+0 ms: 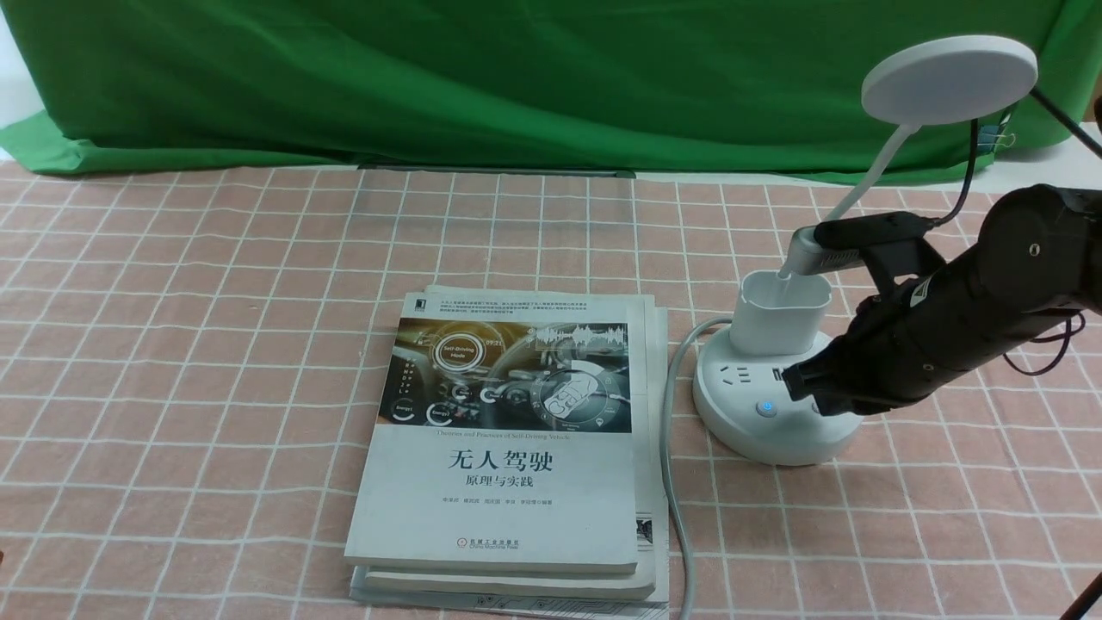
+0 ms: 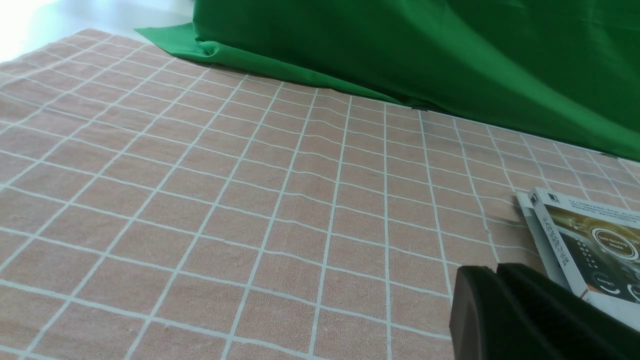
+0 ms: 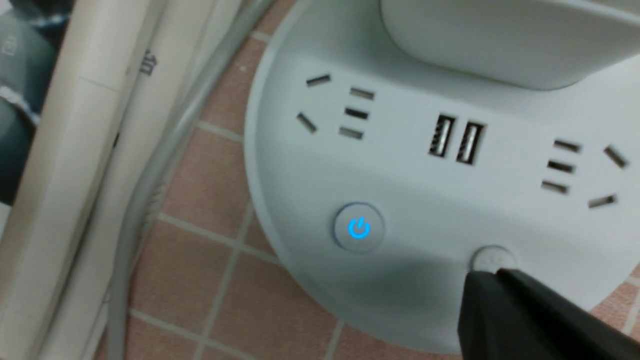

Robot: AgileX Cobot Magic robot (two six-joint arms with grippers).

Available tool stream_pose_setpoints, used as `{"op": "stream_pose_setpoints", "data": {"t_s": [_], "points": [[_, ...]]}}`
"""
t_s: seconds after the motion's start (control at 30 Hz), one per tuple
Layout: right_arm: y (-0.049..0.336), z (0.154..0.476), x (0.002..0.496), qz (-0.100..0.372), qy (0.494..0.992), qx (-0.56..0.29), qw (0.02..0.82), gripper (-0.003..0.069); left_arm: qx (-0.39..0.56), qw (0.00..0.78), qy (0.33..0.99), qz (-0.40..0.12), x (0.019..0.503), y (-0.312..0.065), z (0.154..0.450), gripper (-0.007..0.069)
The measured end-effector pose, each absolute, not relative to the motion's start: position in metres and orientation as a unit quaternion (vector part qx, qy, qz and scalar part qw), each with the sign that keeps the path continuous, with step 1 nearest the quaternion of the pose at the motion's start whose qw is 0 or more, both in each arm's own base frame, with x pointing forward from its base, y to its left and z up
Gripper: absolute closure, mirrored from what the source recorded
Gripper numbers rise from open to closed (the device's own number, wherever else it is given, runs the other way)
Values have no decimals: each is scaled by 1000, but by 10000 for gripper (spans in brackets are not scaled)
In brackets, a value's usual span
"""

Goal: Turn on the table lamp on the pink coffee tablecloth with your hand.
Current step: 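Press the button on the base of the white desk lamp with the right gripper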

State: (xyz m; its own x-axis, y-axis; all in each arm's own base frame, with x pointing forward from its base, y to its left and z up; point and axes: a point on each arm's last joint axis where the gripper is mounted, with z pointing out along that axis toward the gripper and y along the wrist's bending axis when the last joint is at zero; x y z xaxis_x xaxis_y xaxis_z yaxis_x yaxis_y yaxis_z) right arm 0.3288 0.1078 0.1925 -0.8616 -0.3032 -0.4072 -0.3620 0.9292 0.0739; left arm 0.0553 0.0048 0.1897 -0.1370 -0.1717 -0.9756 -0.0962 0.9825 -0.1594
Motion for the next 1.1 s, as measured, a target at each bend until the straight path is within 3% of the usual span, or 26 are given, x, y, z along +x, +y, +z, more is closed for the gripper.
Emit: {"op": "stream_pose_setpoints", "data": {"t_s": [0.33, 1.1], "points": [[106, 195, 335, 72, 958, -161, 227, 627, -89, 651, 753, -29, 55, 5, 190, 606], [106, 178, 338, 66, 963, -162, 204, 625, -89, 651, 753, -29, 55, 5, 190, 606]]}}
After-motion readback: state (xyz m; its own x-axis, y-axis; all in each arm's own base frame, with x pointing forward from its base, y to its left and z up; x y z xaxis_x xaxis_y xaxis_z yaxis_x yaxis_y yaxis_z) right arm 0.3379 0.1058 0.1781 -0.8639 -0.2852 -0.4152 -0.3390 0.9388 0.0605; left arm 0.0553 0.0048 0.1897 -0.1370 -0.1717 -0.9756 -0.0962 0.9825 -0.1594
